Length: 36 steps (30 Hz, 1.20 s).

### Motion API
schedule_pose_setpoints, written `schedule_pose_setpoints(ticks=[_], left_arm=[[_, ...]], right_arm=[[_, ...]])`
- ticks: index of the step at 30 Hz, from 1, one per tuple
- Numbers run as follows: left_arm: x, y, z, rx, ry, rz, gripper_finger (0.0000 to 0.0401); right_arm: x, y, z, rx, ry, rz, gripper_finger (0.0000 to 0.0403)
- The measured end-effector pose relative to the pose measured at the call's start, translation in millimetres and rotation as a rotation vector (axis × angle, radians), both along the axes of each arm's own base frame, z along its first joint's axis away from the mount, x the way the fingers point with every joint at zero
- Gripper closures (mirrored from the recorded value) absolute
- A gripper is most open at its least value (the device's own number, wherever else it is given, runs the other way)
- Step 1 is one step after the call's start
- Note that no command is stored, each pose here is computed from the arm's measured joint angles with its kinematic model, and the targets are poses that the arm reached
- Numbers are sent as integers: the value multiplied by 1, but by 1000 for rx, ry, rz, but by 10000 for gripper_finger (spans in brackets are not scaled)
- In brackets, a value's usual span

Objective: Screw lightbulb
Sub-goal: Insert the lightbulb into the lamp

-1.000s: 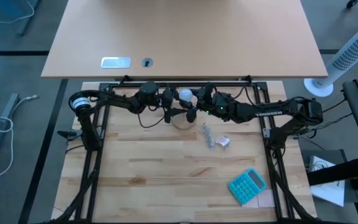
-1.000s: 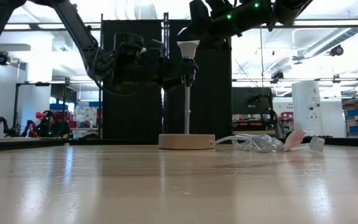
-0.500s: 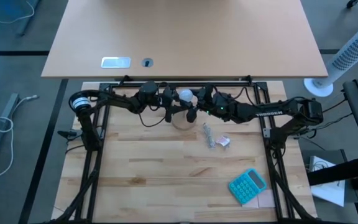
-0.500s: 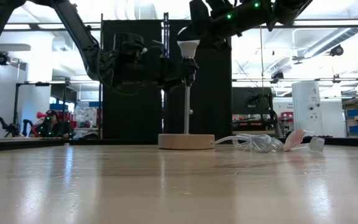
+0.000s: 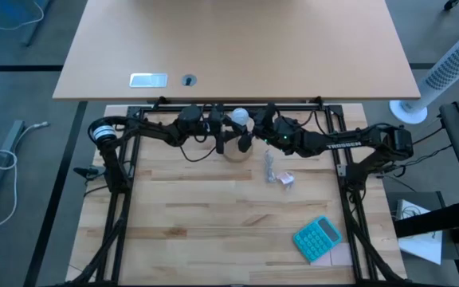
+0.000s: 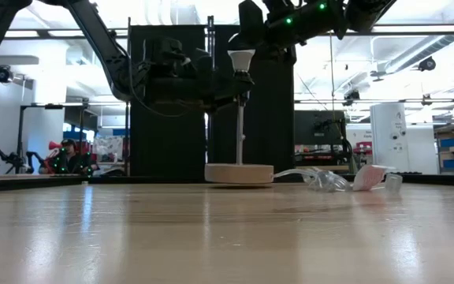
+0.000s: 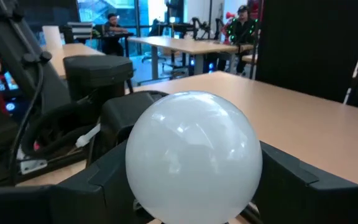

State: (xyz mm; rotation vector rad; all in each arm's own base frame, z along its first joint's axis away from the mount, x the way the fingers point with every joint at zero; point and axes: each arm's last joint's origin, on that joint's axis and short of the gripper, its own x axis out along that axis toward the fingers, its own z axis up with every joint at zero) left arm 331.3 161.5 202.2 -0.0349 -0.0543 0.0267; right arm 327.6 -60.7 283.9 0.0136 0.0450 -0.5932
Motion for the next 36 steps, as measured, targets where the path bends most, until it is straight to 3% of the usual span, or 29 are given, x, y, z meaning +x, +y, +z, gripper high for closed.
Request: schedule_pose_setpoints(ticks=[9, 18, 24, 36], left_arm=[[7, -13, 4, -35, -26, 181, 235], [18, -28, 10, 5, -40, 377, 235], [19, -30, 11, -9, -45, 408, 235], [18, -32, 12, -27, -41, 333, 235]], right_arm=[[-1, -5, 1, -9, -9, -22, 156], [-2, -6, 3, -16, -22, -53, 157], [-3, -6, 6, -35, -20, -52, 158], [-2, -5, 5, -25, -21, -15, 141]])
